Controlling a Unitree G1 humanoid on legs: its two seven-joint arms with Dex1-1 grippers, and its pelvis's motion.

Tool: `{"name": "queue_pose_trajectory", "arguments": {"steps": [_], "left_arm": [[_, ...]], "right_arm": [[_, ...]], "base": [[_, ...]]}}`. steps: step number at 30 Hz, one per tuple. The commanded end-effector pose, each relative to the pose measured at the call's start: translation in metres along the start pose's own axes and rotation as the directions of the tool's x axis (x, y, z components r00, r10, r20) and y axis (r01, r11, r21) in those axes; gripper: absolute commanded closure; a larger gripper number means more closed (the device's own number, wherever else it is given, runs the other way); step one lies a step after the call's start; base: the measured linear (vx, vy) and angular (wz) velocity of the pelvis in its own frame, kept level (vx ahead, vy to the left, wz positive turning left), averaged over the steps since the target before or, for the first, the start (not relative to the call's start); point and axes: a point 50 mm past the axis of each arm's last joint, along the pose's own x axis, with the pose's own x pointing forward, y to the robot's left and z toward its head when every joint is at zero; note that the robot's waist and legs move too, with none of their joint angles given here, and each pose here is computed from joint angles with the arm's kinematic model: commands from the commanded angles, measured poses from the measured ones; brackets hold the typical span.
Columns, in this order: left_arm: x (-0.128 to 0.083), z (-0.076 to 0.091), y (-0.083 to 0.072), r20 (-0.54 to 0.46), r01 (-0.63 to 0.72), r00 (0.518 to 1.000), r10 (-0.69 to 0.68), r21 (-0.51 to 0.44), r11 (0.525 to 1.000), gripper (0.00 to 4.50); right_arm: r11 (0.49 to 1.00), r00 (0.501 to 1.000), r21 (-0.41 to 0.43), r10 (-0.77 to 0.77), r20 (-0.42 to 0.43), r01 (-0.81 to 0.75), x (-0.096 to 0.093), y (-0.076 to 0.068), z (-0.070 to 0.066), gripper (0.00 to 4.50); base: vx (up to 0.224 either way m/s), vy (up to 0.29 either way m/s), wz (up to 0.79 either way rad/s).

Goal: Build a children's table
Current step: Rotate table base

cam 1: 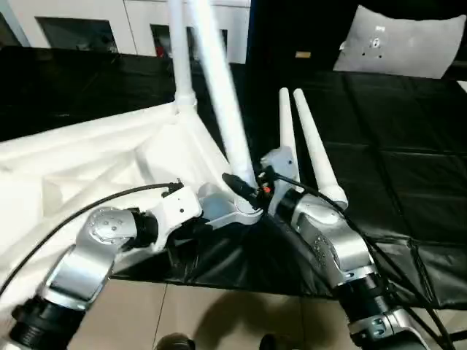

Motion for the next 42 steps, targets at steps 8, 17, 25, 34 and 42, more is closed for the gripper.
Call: {"name": "queue_pose_trajectory", "arguments": {"steps": [8, 17, 25, 34, 42], "left_arm": [[-0.025, 0.002, 0.048, 0.057, -0.16, 0.986, 0.157, 0.06, 0.985, 4.5], [-0.042, 0.037, 0.074, 0.306, -0.316, 0.877, 0.37, -0.214, 0.925, 3.53], [-0.021, 0.098, 0.094, 0.398, -0.382, 0.756, 0.52, -0.376, 0.844, 3.13], [-0.019, 0.168, 0.034, 0.684, 0.03, 0.722, 0.103, -0.18, 0.983, 3.08], [-0.043, 0.111, 0.069, 0.467, -0.337, 0.726, 0.505, -0.4, 0.853, 2.82]], "right_arm": [[0.992, 0.983, 0.129, -0.024, 0.181, 0.0, -0.016, -0.006, 0.015, 2.61], [0.998, 0.987, 0.016, 0.049, 0.156, -0.052, -0.009, 0.005, 0.031, 2.61], [0.997, 0.992, 0.003, 0.079, 0.097, -0.079, -0.004, 0.019, 0.025, 2.61], [1.0, 0.999, -0.005, 0.024, 0.045, -0.023, -0.004, 0.016, 0.016, 2.61], [0.999, 0.996, 0.012, -0.049, 0.069, 0.048, -0.012, 0.01, 0.024, 2.61]], "base": [[0.0, 0.0, 0.0], [0.0, 0.0, 0.0], [0.0, 0.0, 0.0], [0.0, 0.0, 0.0], [0.0, 0.0, 0.0]]}}
